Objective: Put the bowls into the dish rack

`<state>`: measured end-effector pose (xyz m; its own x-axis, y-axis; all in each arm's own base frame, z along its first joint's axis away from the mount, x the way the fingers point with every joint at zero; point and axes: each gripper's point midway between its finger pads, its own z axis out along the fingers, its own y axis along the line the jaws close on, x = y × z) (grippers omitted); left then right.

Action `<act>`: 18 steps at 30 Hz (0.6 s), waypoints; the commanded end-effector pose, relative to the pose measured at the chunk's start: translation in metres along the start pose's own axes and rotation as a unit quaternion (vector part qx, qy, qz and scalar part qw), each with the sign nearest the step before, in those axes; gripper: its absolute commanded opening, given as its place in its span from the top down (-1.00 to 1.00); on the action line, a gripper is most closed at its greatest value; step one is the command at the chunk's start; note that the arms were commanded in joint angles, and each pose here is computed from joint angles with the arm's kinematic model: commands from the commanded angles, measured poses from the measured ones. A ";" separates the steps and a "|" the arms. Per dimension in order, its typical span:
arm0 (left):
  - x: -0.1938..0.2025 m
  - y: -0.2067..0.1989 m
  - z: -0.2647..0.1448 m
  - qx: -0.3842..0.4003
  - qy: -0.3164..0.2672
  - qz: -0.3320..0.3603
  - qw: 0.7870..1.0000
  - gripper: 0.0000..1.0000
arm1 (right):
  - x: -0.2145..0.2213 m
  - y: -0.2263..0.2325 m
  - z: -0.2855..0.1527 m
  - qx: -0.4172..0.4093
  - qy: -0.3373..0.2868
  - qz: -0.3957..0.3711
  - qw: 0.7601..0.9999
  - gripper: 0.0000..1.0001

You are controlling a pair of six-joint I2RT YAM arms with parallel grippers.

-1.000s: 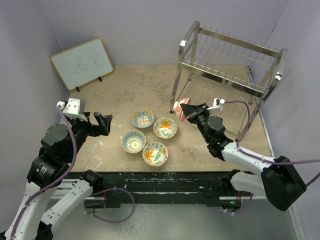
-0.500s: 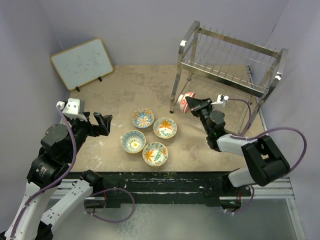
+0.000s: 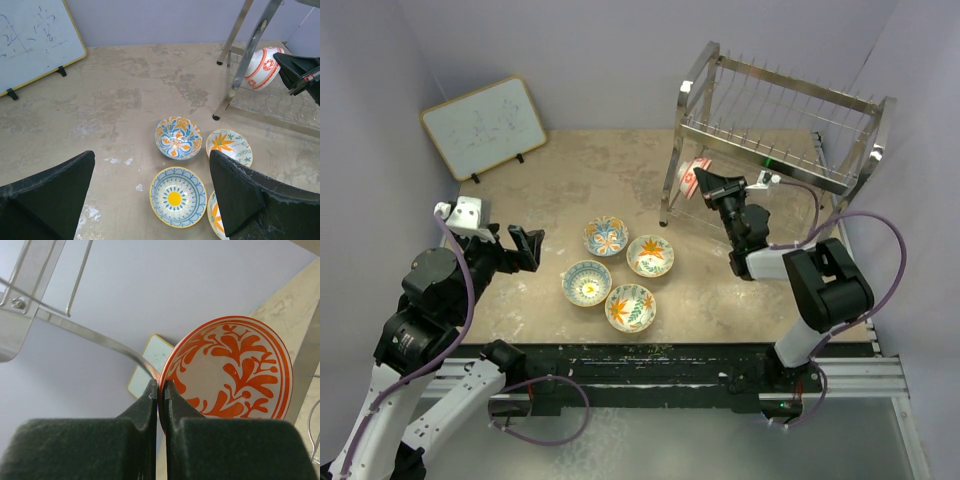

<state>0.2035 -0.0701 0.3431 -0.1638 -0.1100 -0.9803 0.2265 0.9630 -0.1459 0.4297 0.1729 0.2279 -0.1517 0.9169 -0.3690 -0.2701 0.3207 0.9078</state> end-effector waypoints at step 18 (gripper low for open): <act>-0.017 0.005 -0.001 -0.013 -0.025 0.006 1.000 -0.98 | -0.026 -0.014 0.025 -0.086 -0.045 0.096 0.991 1.00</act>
<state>0.2047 -0.0684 0.3426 -0.1625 -0.1007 -0.9815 0.2182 0.9665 -0.1353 0.4713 0.1601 0.1613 -0.1862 0.9548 -0.2318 -0.1760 0.1997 0.9639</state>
